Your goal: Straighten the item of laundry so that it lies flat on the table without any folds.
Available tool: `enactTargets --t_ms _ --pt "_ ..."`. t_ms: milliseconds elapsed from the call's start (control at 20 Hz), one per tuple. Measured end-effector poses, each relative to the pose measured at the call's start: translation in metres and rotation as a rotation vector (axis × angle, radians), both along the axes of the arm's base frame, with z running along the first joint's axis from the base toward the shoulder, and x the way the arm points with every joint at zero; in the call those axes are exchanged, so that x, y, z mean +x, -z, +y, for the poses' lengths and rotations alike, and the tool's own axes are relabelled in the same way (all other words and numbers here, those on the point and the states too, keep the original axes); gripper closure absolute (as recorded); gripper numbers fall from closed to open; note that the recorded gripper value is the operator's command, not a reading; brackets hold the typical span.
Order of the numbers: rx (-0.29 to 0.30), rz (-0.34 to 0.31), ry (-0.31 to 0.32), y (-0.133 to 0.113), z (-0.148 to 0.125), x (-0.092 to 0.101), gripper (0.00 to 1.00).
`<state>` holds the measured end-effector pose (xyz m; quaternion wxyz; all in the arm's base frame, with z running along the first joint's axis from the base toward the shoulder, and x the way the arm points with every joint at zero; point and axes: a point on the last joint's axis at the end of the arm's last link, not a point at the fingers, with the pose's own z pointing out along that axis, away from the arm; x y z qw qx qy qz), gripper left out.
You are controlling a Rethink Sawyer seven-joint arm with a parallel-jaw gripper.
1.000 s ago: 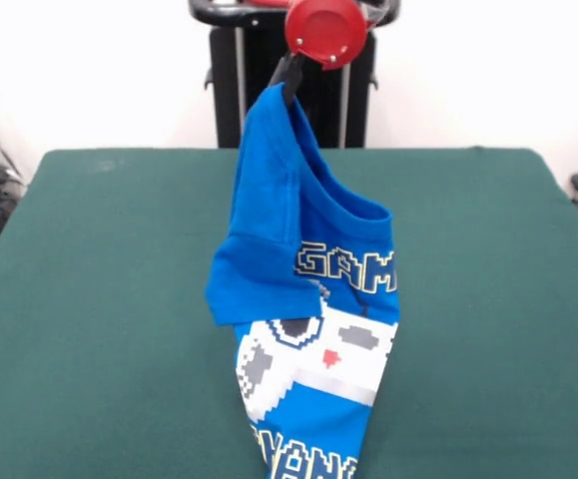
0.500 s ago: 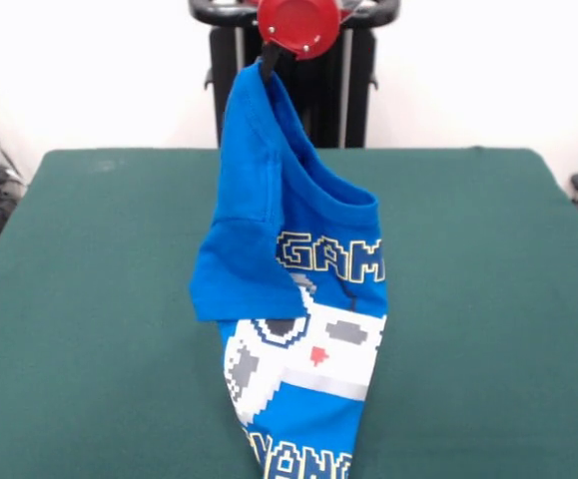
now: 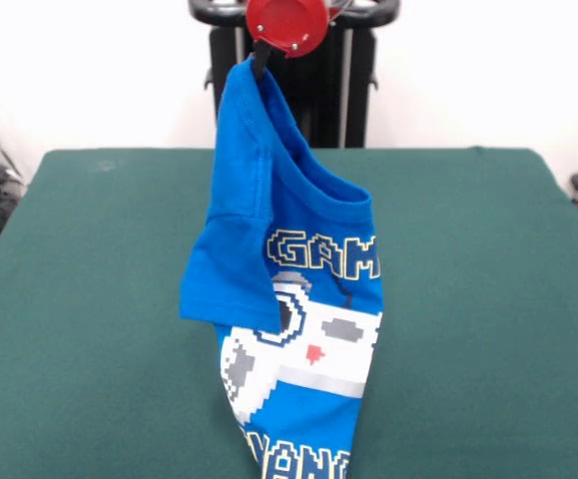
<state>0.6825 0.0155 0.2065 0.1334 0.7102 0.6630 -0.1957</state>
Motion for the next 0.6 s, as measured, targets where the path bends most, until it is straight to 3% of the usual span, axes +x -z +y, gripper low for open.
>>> enactTargets --t_ms 100,400,600 --pt "0.014 -0.001 -0.002 0.000 0.000 0.002 1.00" --pt "0.145 -0.025 -0.004 -0.005 -0.007 0.019 1.00" --pt "0.182 -0.029 -0.017 -0.006 -0.016 0.026 1.00"
